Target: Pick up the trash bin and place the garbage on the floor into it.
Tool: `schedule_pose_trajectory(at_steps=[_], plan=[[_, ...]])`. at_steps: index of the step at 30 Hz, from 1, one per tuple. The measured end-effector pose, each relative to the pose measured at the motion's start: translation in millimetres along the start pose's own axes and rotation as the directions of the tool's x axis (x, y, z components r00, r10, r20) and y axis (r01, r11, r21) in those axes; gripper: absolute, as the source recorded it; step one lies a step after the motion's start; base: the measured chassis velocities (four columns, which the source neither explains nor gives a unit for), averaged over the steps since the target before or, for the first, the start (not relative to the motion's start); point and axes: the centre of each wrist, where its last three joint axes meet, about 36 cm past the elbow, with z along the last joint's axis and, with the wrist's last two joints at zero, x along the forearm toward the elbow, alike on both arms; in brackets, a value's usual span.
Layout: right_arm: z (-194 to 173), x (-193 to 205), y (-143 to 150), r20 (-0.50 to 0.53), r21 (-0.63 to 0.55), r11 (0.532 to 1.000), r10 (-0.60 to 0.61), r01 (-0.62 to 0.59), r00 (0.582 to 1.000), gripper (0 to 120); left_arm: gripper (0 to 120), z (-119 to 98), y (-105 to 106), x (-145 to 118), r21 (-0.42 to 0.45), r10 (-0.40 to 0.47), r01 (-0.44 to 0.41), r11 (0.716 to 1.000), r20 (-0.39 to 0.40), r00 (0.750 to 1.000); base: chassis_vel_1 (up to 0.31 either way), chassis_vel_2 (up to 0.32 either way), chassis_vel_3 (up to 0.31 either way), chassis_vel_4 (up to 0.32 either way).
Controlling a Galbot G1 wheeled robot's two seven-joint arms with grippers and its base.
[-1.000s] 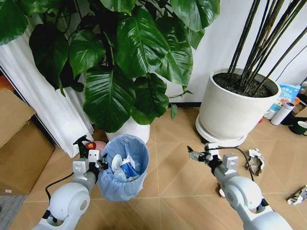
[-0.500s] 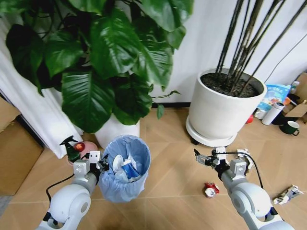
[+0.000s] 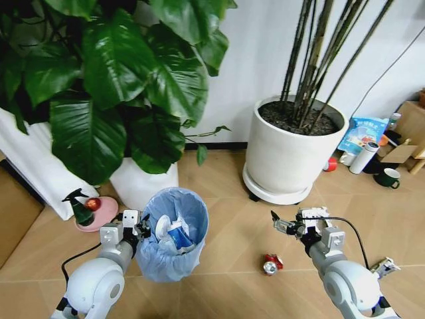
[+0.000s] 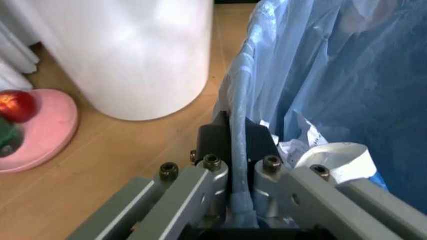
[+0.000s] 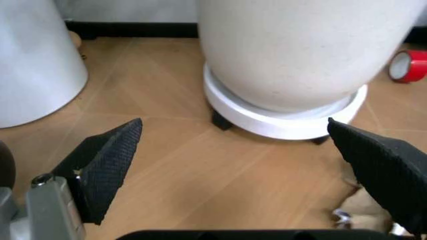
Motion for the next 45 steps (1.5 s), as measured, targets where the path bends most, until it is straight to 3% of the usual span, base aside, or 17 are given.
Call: schedule_pose_trajectory(at_steps=[16, 19, 20, 24, 28, 29, 37, 42, 45], plan=[[9, 3, -6, -0.005, 0.037, 0.999, -0.034, 0.034, 0.999, 100, 0, -1, -1, 1, -0.002, 0.005, -0.005, 1.000, 0.003, 1.000, -0.154, -0.151, 0.157, 0.165], [19, 0, -43, -0.033, 0.110, 0.975, -0.189, 0.191, 0.982, 100, 0, -3, -1, 2, -0.002, 0.010, -0.010, 1.000, 0.010, 1.000, -0.030, -0.048, 0.034, 0.041], [19, 0, -43, -0.033, 0.110, 0.975, -0.189, 0.191, 0.982, 100, 0, -3, -1, 2, -0.002, 0.010, -0.010, 1.000, 0.010, 1.000, 0.000, 0.000, 0.000, 0.000], [31, -10, -71, -0.077, 0.207, 0.926, -0.308, 0.317, 0.948, 100, 0, -4, -1, 2, -0.004, 0.010, -0.010, 1.000, 0.014, 1.000, 0.000, 0.000, 0.000, 0.000], [52, -33, -78, -0.162, 0.306, 0.827, -0.443, 0.471, 0.882, 100, 0, -5, -1, 2, -0.007, 0.009, -0.009, 1.000, 0.016, 1.000, 0.000, 0.000, 0.000, 0.000], [52, -33, -78, -0.162, 0.306, 0.827, -0.443, 0.471, 0.882, 100, 0, -5, -1, 2, -0.007, 0.009, -0.009, 1.000, 0.016, 1.000, 0.000, 0.000, 0.000, 0.000], [89, -88, -57, -0.314, 0.339, 0.674, -0.576, 0.656, 0.755, 100, 0, -1, 0, 8, -0.019, -0.001, 0.001, 1.000, 0.010, 1.000, 0.000, 0.000, 0.000, 0.000], [98, -101, -55, -0.369, 0.333, 0.623, -0.604, 0.708, 0.706, 100, 0, 0, 0, 11, -0.023, -0.002, 0.002, 1.000, 0.011, 1.000, 0.000, 0.000, 0.000, 0.000], [109, -111, -55, -0.433, 0.327, 0.569, -0.620, 0.755, 0.654, 100, 0, -1, 1, 13, -0.024, -0.008, 0.008, 1.000, 0.016, 1.000, 0.000, 0.000, 0.000, 0.000]])
